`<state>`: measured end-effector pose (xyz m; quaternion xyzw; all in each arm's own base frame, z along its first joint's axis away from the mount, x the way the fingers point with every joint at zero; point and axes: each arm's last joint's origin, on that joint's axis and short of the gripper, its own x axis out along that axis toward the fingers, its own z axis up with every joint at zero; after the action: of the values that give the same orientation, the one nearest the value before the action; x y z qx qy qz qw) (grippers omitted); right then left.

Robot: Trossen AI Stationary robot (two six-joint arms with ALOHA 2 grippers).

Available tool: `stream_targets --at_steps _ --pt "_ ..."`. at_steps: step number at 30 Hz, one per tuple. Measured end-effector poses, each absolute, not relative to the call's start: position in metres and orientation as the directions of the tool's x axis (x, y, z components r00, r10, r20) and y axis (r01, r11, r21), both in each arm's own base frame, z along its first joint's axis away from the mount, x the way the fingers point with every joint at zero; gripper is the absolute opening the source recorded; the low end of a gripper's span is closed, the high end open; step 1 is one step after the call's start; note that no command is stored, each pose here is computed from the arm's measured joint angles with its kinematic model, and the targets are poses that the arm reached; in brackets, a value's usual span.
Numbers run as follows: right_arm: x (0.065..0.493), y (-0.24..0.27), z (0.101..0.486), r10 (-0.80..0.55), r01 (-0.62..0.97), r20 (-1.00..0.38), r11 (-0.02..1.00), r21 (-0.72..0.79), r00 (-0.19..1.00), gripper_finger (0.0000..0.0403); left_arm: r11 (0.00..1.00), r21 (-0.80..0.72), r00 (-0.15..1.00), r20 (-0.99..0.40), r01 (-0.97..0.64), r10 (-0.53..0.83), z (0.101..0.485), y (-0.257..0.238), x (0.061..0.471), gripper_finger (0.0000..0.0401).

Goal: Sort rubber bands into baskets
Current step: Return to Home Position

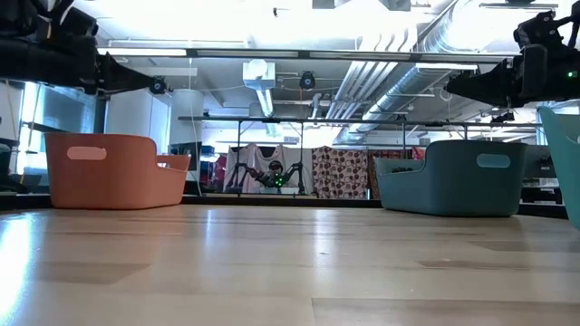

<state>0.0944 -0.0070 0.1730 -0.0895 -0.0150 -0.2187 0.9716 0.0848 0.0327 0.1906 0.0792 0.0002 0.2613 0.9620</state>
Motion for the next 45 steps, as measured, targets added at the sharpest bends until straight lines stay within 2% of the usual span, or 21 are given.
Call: stream_targets --at_steps 13,45 --pt "0.0944 -0.0070 0.1730 -0.422 0.427 0.068 0.888 -0.171 0.904 0.0000 0.855 0.099 0.860 0.038 -0.510 0.509 0.1904 0.0329 0.0847 0.0000" --pt "0.0944 -0.0069 0.1730 -0.419 0.424 0.068 0.889 -0.171 0.905 0.0000 0.855 0.099 0.861 0.038 -0.509 0.508 0.1903 0.0328 0.0847 0.0000"
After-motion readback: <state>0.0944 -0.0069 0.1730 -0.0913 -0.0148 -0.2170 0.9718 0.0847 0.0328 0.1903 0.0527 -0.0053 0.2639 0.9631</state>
